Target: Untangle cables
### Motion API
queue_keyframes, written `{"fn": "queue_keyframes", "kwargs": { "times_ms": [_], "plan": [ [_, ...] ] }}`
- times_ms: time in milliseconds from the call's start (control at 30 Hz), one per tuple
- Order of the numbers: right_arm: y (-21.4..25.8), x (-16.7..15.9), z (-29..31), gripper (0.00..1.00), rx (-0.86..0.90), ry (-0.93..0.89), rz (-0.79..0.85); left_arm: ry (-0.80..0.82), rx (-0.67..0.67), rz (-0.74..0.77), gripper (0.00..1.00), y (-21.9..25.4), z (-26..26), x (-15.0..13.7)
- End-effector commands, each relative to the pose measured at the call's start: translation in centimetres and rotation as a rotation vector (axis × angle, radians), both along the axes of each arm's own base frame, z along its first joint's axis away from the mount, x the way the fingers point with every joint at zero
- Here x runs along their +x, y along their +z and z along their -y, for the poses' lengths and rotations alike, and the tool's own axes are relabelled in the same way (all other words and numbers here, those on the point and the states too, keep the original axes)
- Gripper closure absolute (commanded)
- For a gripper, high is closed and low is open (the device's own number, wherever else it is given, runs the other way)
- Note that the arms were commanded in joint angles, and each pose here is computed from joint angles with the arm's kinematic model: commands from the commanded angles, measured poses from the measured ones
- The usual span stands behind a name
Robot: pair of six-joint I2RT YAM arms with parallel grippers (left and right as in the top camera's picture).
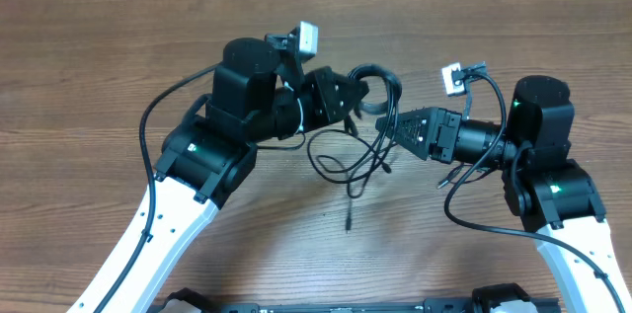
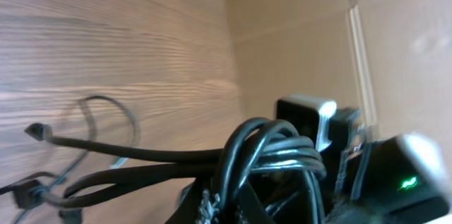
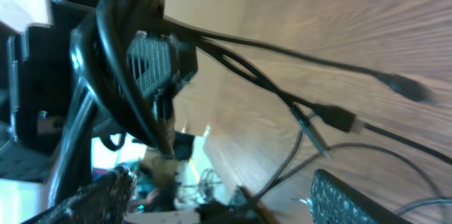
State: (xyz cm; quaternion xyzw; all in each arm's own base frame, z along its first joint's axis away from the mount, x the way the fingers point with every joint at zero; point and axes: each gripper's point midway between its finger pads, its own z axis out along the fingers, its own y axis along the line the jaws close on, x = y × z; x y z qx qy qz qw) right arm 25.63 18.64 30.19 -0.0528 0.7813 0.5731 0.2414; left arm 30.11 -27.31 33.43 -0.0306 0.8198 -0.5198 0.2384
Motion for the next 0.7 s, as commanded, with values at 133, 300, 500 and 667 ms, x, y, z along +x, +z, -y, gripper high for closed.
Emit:
{"fn": "queue_keyframes", "kwargs": {
  "times_ms": [133, 300, 500, 667],
  "plan": [
    [0.1, 0.5, 0.3, 0.19, -0.078, -0.005, 0.151, -0.108, 0.394, 0.218, 0.96, -4.8, -3.0, -0.8],
    [-0.3, 0.9, 0.6, 0.2, -0.104, -0.031, 0.162, -0.165, 0.525, 0.245, 0.96, -6.8, -4.3, -1.5],
    [0.1, 0.0, 0.1, 0.33, -0.112, 0.054, 0.278, -0.252, 0.529, 0.306, 0.96, -6.6, -2.7, -2.8],
    [-0.1, -0.9, -0.1, 0.4, -0.141, 0.128, 0.391, -0.304, 0.499, 0.326, 0.96, -6.3, -1.1, -4.0]
  ]
}}
